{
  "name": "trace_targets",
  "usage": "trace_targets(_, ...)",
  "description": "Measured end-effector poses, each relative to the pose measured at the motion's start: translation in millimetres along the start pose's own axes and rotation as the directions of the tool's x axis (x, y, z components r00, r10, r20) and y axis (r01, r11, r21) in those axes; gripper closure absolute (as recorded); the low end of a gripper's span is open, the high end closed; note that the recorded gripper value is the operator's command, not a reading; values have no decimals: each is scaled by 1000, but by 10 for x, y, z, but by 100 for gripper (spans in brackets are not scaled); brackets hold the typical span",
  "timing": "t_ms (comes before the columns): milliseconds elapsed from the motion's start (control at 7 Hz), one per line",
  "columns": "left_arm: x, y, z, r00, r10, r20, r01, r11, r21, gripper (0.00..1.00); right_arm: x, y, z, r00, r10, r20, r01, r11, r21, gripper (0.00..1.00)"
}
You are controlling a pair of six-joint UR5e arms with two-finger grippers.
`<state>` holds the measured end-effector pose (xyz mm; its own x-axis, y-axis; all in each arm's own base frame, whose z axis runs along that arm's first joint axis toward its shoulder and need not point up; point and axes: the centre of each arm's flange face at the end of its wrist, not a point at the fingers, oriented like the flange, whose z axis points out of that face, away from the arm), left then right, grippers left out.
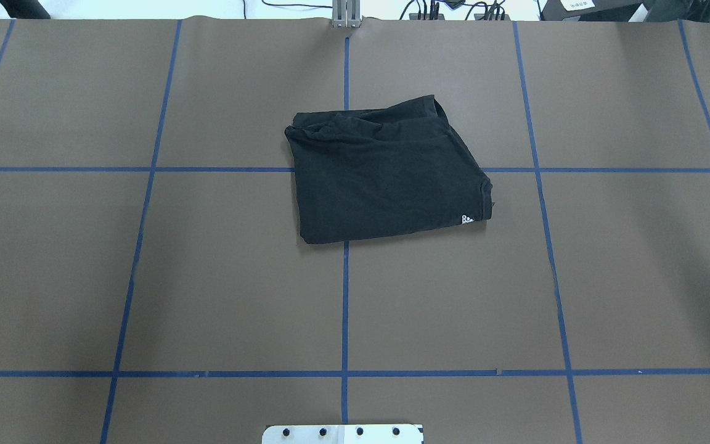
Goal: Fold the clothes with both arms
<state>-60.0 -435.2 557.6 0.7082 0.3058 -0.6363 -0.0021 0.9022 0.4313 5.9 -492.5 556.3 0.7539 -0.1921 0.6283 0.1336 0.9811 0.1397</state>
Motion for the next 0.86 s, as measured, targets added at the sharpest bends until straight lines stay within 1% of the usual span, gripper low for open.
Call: trace_targets(857, 29, -16, -28, 1000, 4, 0, -4, 1000, 4, 0, 7, 1, 7, 1000, 0, -1, 0, 1000, -1, 0)
